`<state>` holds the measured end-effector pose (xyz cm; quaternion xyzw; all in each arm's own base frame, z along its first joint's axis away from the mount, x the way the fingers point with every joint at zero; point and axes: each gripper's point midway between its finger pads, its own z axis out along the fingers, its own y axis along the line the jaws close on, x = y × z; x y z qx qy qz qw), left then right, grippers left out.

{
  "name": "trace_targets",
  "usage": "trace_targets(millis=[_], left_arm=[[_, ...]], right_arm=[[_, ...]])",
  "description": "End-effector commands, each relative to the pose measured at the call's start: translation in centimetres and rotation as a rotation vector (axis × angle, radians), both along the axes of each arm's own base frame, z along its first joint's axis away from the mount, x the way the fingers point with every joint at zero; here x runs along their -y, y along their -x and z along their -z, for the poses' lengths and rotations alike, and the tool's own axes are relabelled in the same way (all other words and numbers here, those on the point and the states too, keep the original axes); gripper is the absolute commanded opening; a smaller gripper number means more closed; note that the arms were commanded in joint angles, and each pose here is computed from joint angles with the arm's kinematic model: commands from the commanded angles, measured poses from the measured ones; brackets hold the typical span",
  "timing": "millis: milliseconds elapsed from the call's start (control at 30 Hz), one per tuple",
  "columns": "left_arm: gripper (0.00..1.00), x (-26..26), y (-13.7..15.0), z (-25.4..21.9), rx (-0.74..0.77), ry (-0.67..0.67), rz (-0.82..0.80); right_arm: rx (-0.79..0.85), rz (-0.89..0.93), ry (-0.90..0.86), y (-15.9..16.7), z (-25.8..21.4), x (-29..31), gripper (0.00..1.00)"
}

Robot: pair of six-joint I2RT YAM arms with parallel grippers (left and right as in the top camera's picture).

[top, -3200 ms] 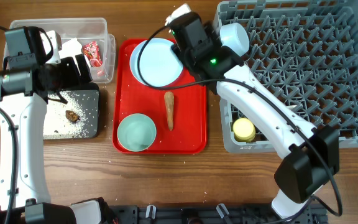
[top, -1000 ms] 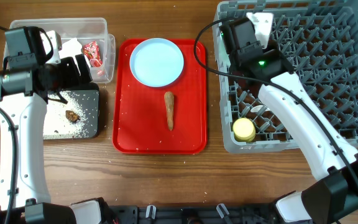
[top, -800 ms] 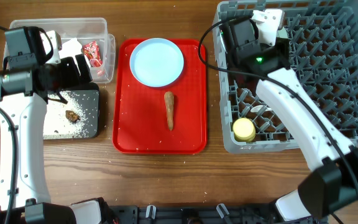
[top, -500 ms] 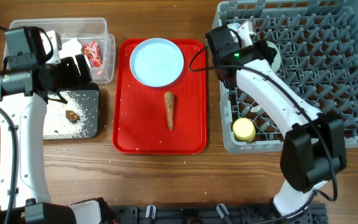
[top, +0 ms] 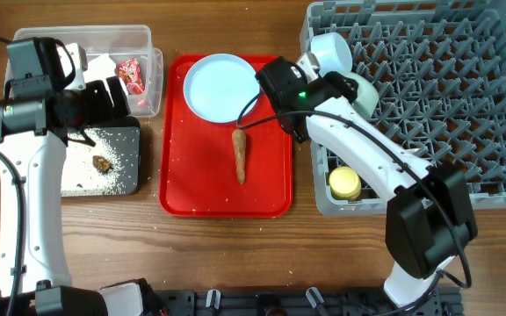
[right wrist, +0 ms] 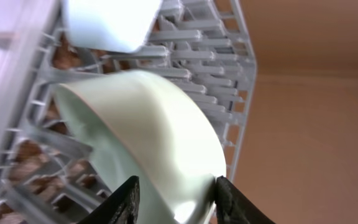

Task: Sort waste into correct bins and load items into the dishwasher rack
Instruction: 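Carry the teal cup right and set it in the dish rack, then reach the right gripper to the light-blue plate and grasp its rim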

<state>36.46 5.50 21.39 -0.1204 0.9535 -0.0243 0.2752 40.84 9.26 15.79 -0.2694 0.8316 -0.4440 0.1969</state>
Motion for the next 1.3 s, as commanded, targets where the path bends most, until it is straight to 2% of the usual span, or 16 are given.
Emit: trace_targets(millis=[0, 200, 300, 400, 467, 600, 633, 733, 867, 967, 1033, 1267], left_arm=[[1.00, -0.4, -0.1, -1.1, 0.031, -0.016, 0.003], [1.00, -0.4, -0.1, -1.1, 0.030, -0.016, 0.003], [1.00, -0.4, -0.1, -1.1, 0.031, -0.016, 0.003], [1.00, -0.4, -0.1, -1.1, 0.031, -0.016, 0.003], [1.00, -0.4, -0.1, -1.1, 0.031, -0.016, 0.003], [1.00, -0.4, -0.1, -1.1, 0.031, -0.016, 0.003], [1.00, -0.4, -0.1, -1.1, 0.031, -0.016, 0.003], [1.00, -0.4, -0.1, -1.1, 0.031, -0.016, 0.003], [1.00, -0.4, -0.1, -1.1, 0.031, -0.016, 0.003], [1.00, -0.4, -0.1, -1.1, 0.031, -0.016, 0.003], [1.00, -0.4, -0.1, -1.1, 0.031, -0.016, 0.004], [1.00, -0.4, -0.1, -1.1, 0.031, -0.016, 0.003]], right_arm=[[-0.054, -0.038, -0.069, 0.3, 1.7, -1.7, 0.53], [-0.040, -0.053, -0.126, 0.0, 1.5, -2.6, 0.69], [0.039, -0.079, -0.239, -1.4, -1.0, -4.3, 0.77], [0.084, -0.124, -0.376, -2.1, -4.1, -6.2, 0.79], [0.047, -0.197, -0.540, -1.8, -4.8, -9.1, 0.79], [-0.309, -0.502, -1.082, 3.2, -3.5, -20.0, 0.78], [-0.346, -0.516, -1.198, 3.8, -3.5, -21.7, 0.77], [-0.246, -0.294, -1.335, 1.3, -2.0, -22.4, 0.72], [-0.092, 0.075, -1.367, -2.1, 2.8, -21.0, 0.72], [-0.004, 0.283, -1.295, -3.3, 7.6, -18.9, 0.57], [0.006, 0.338, -1.251, -3.4, 10.0, -18.2, 0.47], [-0.010, 0.430, -1.166, -3.3, 15.9, -17.1, 0.36]])
